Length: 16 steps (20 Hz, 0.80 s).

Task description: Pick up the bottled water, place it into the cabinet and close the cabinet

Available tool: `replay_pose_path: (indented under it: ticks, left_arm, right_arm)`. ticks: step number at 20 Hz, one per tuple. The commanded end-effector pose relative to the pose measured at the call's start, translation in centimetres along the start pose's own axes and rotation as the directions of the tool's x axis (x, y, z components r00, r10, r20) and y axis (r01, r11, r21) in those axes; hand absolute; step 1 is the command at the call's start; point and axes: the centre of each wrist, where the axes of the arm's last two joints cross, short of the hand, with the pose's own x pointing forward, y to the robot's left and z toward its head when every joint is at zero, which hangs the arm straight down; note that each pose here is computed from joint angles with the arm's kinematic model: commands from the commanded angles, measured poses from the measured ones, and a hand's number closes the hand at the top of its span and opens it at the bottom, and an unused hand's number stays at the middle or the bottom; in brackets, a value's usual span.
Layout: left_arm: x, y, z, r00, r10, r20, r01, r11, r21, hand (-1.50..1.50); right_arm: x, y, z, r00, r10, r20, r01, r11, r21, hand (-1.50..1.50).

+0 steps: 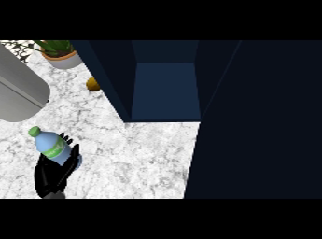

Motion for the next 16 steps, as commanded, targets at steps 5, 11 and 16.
replay_pose_path:
  ticks: [5,11,16]
  left_arm:
    - [0.4,-0.1,-1.4,0.989,-0.101,0.107,0.109,0.992,-0.07,1.5]
    - [-0.5,-6.8,-2.3,0.986,-0.132,0.105,0.162,0.911,-0.38,1.5]
    - [-0.9,-11.4,-2.8,0.997,-0.061,0.037,0.071,0.819,-0.57,1.5]
  right_arm:
    - [1.7,-0.5,2.6,0.998,-0.028,0.054,0.029,1.0,-0.01,-1.5]
    - [1.6,-1.0,2.2,0.998,0.001,0.055,-0.001,1.0,0.002,-1.5]
    - [1.5,-2.3,2.6,0.997,0.048,0.056,-0.045,0.998,-0.048,-1.5]
